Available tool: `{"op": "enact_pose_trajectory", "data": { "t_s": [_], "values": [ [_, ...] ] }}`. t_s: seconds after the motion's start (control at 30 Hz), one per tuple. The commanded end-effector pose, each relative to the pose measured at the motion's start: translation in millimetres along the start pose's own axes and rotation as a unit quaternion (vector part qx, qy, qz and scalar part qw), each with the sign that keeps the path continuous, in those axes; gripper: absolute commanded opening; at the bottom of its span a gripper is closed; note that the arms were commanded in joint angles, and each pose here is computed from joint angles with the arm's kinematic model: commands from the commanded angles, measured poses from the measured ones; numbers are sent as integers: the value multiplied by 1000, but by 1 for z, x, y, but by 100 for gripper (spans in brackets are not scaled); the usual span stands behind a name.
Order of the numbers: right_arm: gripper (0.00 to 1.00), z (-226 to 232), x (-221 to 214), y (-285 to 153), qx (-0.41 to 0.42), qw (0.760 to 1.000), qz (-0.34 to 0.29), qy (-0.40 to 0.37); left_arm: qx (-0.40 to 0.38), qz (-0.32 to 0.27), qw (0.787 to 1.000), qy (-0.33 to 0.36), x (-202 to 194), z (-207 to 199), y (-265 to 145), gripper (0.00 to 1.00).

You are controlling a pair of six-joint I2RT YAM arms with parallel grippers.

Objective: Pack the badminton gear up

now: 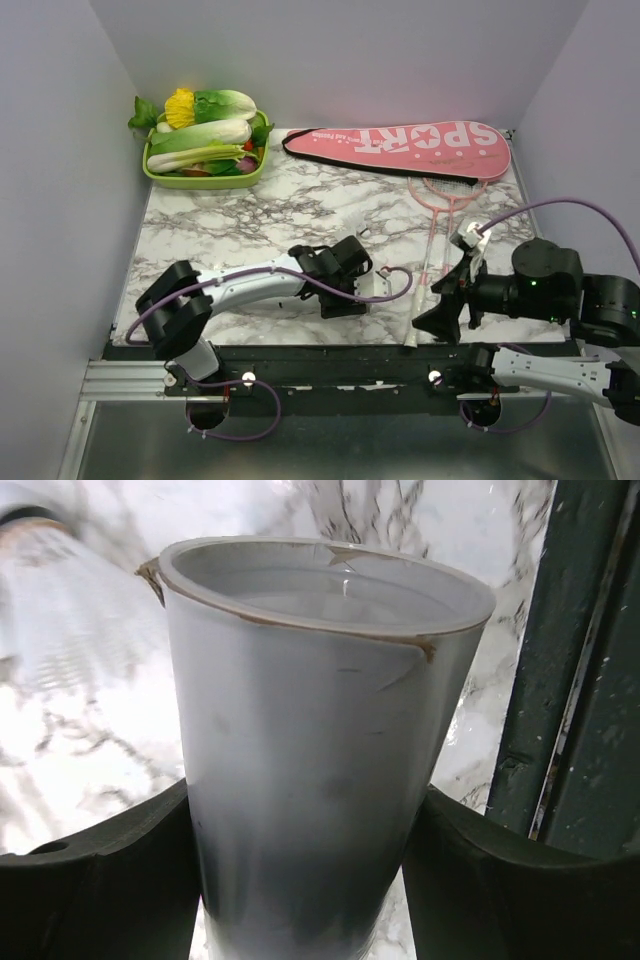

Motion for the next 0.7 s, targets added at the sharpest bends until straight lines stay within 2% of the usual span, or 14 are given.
{"op": "enact_pose_trajectory", "data": {
  "t_s": [0.0,0.07,0.3,0.5,0.63,0.67],
  "values": [
    [97,15,35,-34,-9,996,-83,9,80,-60,995,-14,14,8,-40,0],
    [92,20,43,-41,-6,995,-96,9,95,-75,992,-29,14,7,-51,0],
    [88,27,59,-42,0,988,-149,31,147,-137,976,-87,13,-7,-86,0],
    [76,33,65,-13,6,989,-137,48,216,-235,940,-123,6,-24,-117,0],
    [70,37,69,9,18,991,-125,41,223,-290,920,-144,2,-39,-130,0],
    [65,38,71,19,15,992,-116,37,225,-299,916,-146,0,-43,-134,0]
  ]
}}
Point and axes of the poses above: each gripper's point midway between its finger pads, its own y axis out along the fingers, its own z axis along the line the jaws close on, x = y × z, the point moved 9 cm from there along -y, back along the fingers, and after that the axes turned 15 degrees about y, right-handed, at the moved point
